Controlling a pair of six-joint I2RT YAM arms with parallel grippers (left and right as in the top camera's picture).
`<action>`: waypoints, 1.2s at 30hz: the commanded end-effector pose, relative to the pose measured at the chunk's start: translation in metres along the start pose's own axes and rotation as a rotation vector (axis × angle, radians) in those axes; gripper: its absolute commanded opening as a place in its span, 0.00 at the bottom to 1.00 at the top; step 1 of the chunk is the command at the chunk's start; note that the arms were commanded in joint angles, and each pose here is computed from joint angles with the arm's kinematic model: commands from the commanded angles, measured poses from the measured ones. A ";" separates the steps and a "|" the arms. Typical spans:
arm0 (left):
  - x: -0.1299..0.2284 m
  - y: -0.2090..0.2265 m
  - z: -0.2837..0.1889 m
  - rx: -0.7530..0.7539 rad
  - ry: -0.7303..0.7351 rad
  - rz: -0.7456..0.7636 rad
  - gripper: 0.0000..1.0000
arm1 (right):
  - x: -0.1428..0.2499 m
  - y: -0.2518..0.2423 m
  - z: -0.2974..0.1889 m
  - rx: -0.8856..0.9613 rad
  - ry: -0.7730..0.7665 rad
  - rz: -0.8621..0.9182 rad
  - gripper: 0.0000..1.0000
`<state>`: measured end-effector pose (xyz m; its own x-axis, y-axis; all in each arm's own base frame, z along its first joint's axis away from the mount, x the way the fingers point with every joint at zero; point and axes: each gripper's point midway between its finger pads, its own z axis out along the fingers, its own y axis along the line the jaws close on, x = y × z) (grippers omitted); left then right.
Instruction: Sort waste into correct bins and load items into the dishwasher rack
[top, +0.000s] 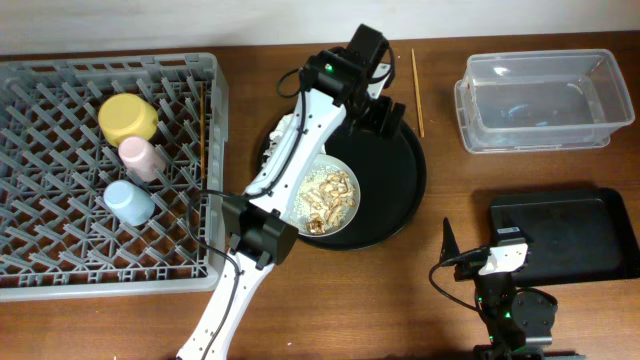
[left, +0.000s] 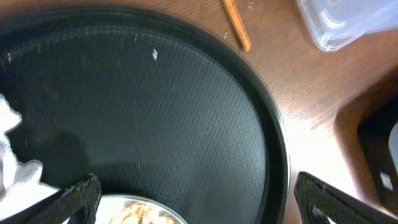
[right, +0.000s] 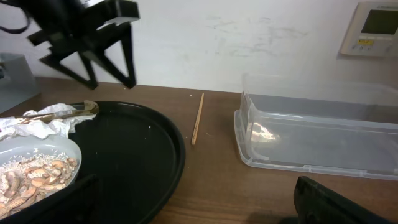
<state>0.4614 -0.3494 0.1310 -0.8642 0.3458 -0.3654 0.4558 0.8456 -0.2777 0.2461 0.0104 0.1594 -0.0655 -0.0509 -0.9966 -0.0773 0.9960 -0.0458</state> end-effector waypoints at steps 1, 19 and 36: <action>-0.041 -0.015 -0.021 -0.002 -0.184 0.035 0.99 | 0.003 -0.001 0.000 0.008 0.005 0.002 0.98; -0.126 -0.032 0.025 -0.297 -0.722 -0.006 0.75 | 0.003 -0.001 0.000 0.008 0.005 0.002 0.98; -0.108 -0.031 0.088 -0.249 -0.720 -0.103 0.71 | 0.003 -0.001 0.000 0.008 0.005 0.002 0.98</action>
<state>0.5619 -0.4465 0.1265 -0.4869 -0.0289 -0.8730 0.2599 0.9494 -0.1764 0.2461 0.0104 0.1592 -0.0660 -0.0502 -0.9966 -0.0772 0.9960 -0.0450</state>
